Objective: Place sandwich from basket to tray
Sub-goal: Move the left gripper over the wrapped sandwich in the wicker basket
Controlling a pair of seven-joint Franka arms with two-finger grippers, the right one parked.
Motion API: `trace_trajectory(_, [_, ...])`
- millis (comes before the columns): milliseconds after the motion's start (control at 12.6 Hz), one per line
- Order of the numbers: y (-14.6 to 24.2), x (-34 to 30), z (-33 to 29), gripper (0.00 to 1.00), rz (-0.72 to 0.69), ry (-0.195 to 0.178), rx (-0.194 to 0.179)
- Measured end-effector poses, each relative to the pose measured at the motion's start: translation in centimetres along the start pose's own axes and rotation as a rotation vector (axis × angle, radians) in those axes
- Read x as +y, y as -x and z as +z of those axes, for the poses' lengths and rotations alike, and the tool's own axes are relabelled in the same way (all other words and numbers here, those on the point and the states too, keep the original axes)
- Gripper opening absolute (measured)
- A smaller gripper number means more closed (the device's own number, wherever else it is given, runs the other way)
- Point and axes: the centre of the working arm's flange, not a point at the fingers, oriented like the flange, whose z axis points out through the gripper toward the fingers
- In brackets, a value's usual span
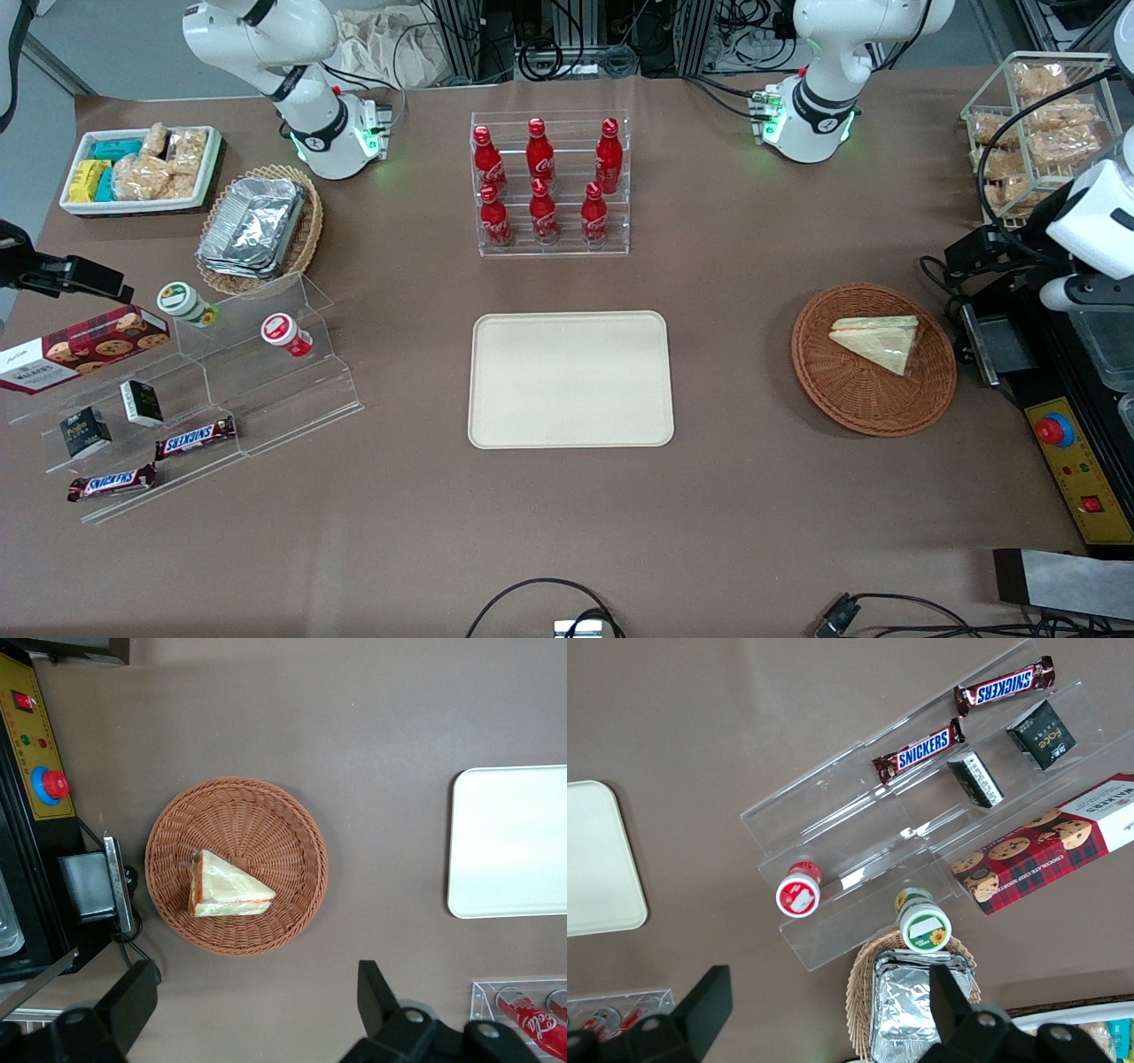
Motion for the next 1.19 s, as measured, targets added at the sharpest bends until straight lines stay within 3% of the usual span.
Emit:
trace_trajectory(477, [-0.1,-0.3,0.5,1.00,-0.033,0.000,-0.010])
trace_trajectory(795, [-1.3,-2.5,4.4,1.00,-0.215,-0.003,-0.059])
trace_trajectory(1193, [-1.2,-5.5,13.6,1.00,-0.472,-0.008,-0.052])
